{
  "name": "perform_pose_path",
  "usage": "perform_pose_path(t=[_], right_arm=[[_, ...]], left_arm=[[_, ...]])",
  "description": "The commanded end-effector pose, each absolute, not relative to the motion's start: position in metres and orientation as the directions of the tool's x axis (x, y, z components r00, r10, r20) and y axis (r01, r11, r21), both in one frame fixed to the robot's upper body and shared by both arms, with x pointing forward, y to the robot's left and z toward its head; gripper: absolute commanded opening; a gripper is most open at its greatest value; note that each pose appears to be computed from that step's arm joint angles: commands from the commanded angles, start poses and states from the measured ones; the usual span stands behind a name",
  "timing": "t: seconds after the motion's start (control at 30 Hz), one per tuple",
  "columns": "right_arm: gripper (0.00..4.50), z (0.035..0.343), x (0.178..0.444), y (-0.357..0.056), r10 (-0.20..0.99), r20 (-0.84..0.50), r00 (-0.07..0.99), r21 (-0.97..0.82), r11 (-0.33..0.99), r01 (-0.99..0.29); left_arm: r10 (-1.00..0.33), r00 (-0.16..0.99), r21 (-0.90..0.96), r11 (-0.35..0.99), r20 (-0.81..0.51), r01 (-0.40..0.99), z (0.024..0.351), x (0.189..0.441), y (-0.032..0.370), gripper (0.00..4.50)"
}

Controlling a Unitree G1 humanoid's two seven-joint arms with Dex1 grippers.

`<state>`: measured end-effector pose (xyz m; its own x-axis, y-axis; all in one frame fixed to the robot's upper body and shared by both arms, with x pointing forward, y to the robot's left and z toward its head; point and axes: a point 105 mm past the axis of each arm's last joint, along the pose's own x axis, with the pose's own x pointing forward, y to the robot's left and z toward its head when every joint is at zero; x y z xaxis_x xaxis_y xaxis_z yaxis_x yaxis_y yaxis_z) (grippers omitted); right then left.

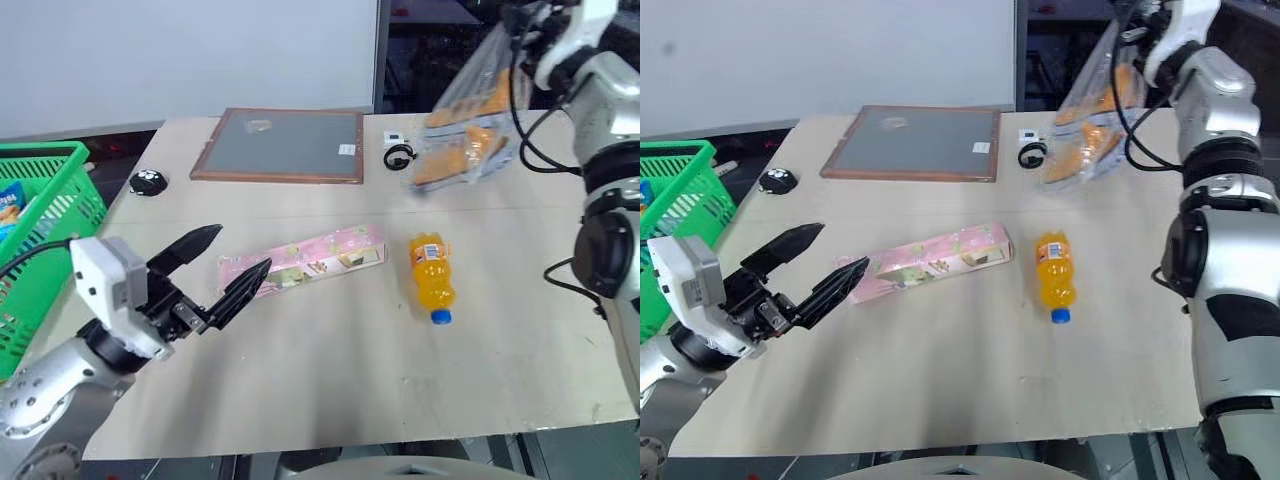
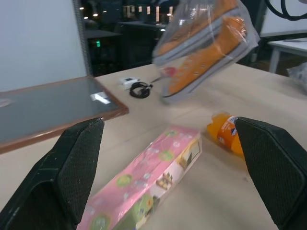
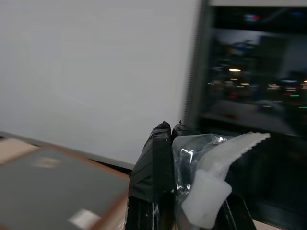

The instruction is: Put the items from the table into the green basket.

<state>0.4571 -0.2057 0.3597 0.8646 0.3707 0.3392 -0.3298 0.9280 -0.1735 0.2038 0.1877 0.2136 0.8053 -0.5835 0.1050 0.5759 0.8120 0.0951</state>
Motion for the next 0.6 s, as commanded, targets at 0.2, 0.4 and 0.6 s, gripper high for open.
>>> perform_pose_path(t=[0.2,0.4,0.6], right_arm=[[1.45,0.354,0.439,-0.289,0.174,0.289,0.941,-0.333,0.94,-0.071],[4.1,0.32,0.429,-0.328,0.088,0.104,0.991,-0.485,0.874,-0.027],[4.44,0.305,0.418,-0.312,0.309,0.043,0.95,-0.444,0.858,-0.259]], left_arm=[[-0.656,0.747,0.098,0.755,0.113,0.648,0.216,0.215,0.176,4.5],[-0.672,0.734,0.097,0.741,0.103,0.665,0.213,0.22,0.176,4.5],[-0.664,0.747,0.099,0.747,0.044,0.658,0.201,0.219,0.183,4.5]])
